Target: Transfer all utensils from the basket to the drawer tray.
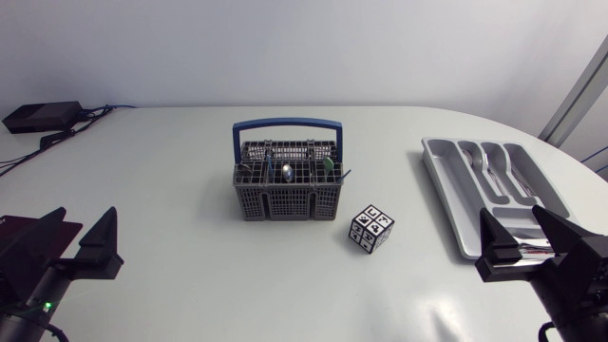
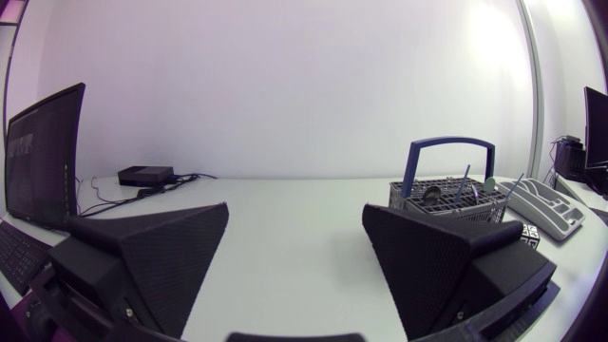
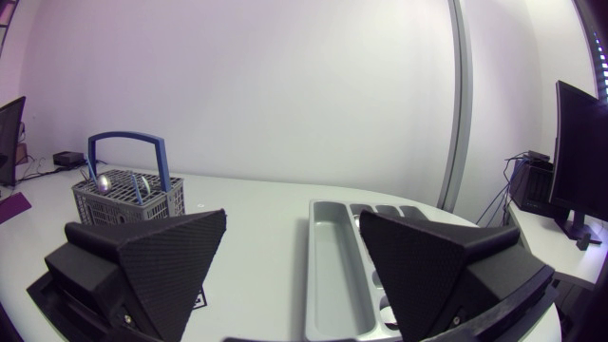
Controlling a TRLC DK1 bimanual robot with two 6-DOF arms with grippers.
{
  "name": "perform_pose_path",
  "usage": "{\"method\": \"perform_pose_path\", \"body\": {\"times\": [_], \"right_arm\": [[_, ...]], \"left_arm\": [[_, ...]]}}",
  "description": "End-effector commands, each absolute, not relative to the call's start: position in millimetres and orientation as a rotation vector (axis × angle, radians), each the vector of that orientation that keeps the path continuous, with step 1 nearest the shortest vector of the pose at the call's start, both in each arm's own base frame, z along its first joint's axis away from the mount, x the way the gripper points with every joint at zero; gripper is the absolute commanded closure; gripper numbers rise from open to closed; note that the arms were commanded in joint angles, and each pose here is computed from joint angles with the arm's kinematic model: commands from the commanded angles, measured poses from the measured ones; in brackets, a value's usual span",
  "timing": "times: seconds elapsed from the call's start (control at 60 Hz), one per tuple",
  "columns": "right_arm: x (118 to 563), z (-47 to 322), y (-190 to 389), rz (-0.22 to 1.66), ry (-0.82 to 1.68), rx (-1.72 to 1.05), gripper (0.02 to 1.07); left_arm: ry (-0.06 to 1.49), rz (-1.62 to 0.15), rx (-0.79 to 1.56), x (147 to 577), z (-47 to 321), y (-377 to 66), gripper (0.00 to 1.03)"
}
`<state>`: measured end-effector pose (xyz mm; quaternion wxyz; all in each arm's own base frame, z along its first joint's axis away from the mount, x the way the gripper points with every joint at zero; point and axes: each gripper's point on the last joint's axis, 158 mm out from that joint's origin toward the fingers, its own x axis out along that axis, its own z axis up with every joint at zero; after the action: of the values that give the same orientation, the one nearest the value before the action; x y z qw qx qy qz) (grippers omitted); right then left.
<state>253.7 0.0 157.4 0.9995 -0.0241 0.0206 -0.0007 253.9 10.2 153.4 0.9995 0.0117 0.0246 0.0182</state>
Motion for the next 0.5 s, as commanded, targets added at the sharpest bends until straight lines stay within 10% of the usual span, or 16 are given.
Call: {"method": "perform_pose_path", "body": {"times": [0.0,0.483], "right_arm": [[254,148,3,0.011,0.062,-0.019,0.06],[254,153,2,0.0,0.045,-0.024,0.06]], "left_arm": [[0.089,0.029,-0.005,255,134,8,0.05],[0.045,0.043,-0.004,254,151,11,0.05]]}}
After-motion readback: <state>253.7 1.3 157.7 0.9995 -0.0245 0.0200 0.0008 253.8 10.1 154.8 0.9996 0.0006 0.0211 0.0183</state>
